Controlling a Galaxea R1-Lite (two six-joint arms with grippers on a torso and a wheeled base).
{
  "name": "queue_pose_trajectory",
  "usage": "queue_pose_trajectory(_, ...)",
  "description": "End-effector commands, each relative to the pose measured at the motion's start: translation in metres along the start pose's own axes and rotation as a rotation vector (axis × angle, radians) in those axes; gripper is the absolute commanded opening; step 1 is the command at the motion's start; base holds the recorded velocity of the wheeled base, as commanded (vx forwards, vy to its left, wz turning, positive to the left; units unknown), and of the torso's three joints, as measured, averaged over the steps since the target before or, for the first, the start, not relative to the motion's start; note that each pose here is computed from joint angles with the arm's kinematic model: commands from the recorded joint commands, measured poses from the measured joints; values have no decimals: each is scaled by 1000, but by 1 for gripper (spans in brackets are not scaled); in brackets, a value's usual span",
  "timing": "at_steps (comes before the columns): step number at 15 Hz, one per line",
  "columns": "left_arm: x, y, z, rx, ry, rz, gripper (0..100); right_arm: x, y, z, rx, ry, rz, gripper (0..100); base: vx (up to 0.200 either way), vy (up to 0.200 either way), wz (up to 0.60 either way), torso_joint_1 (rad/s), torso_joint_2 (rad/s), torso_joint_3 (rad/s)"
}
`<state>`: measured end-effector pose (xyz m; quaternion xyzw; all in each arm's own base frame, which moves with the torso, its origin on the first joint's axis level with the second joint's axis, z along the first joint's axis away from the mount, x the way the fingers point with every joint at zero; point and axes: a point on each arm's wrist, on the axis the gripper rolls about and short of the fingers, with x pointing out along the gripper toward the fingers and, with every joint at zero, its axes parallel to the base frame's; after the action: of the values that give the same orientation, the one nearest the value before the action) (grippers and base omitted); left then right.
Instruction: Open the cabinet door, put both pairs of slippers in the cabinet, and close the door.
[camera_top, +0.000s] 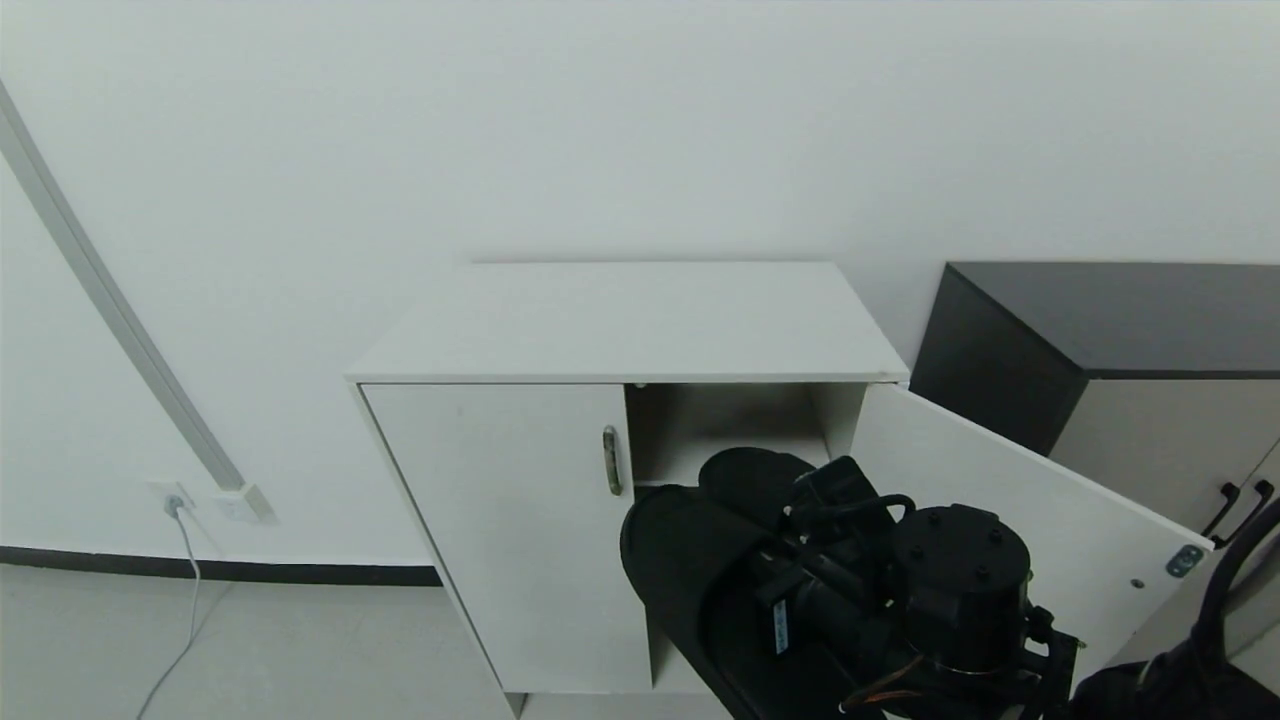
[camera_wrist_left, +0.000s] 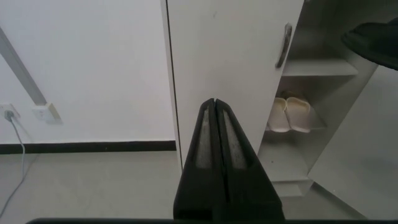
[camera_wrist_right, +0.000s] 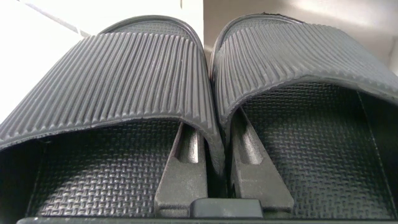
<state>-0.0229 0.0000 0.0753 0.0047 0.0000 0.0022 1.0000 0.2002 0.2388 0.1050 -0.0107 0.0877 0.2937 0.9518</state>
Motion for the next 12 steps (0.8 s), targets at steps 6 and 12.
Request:
queue_pose_trajectory(6, 0, 0, 0, 0, 2, 0, 0, 1, 1, -1, -1, -1, 3, 0, 0, 0, 0, -199, 518, 316)
queue_pose_trajectory(12, 0, 0, 0, 0, 2, 0, 0, 5, 1, -9, 3, -8, 2, 0, 0, 0, 0, -156, 478, 324)
